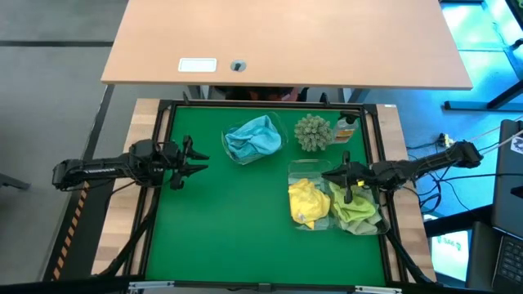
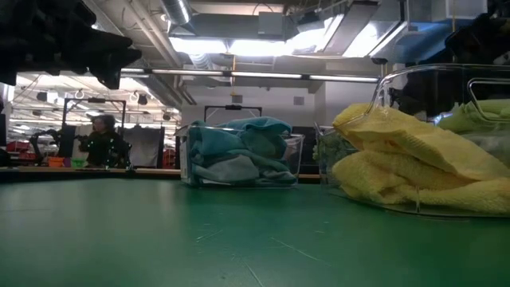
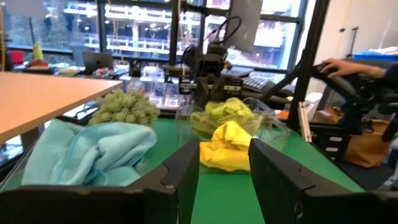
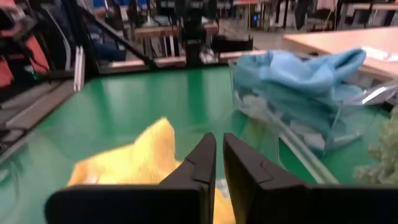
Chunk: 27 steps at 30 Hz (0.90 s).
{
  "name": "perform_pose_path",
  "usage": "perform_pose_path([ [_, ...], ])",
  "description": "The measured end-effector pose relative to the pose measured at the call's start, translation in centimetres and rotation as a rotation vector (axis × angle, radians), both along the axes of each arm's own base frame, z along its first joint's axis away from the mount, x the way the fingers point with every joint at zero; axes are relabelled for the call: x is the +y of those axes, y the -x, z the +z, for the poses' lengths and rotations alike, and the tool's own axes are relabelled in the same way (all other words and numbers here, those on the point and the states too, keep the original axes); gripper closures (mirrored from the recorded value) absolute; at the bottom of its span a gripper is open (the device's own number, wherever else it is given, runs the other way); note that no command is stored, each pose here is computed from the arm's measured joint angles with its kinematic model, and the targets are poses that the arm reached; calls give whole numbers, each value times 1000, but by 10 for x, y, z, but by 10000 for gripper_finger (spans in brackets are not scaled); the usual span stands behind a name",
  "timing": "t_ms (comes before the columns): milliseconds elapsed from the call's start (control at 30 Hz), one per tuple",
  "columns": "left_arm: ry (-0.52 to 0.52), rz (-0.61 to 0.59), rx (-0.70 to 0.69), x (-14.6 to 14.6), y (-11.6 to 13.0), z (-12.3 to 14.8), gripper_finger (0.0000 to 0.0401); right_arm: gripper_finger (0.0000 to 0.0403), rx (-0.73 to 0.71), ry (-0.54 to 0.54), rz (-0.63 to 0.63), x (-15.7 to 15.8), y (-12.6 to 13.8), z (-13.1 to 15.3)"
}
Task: Sort microfiber towel by color & place in baskets
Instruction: Return to Home Position
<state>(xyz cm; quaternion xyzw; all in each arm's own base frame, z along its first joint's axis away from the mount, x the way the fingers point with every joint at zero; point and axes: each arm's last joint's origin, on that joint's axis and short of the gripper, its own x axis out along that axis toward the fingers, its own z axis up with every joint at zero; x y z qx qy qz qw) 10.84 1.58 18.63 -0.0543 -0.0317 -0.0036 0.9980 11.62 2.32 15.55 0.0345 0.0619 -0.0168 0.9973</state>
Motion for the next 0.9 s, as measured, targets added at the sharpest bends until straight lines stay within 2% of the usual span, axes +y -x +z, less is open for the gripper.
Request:
perform_pose_path([
  [367, -16, -47, -89, -6, 7, 8, 268, 370, -107, -25, 0, -2, 6, 11],
  [733, -35, -47, -202, -8, 18, 16, 268, 370, -55, -10, 1, -4, 13, 5],
  [900, -37, -47, -211, -8, 19, 17, 268, 370, -87, -18, 5, -4, 15, 8],
])
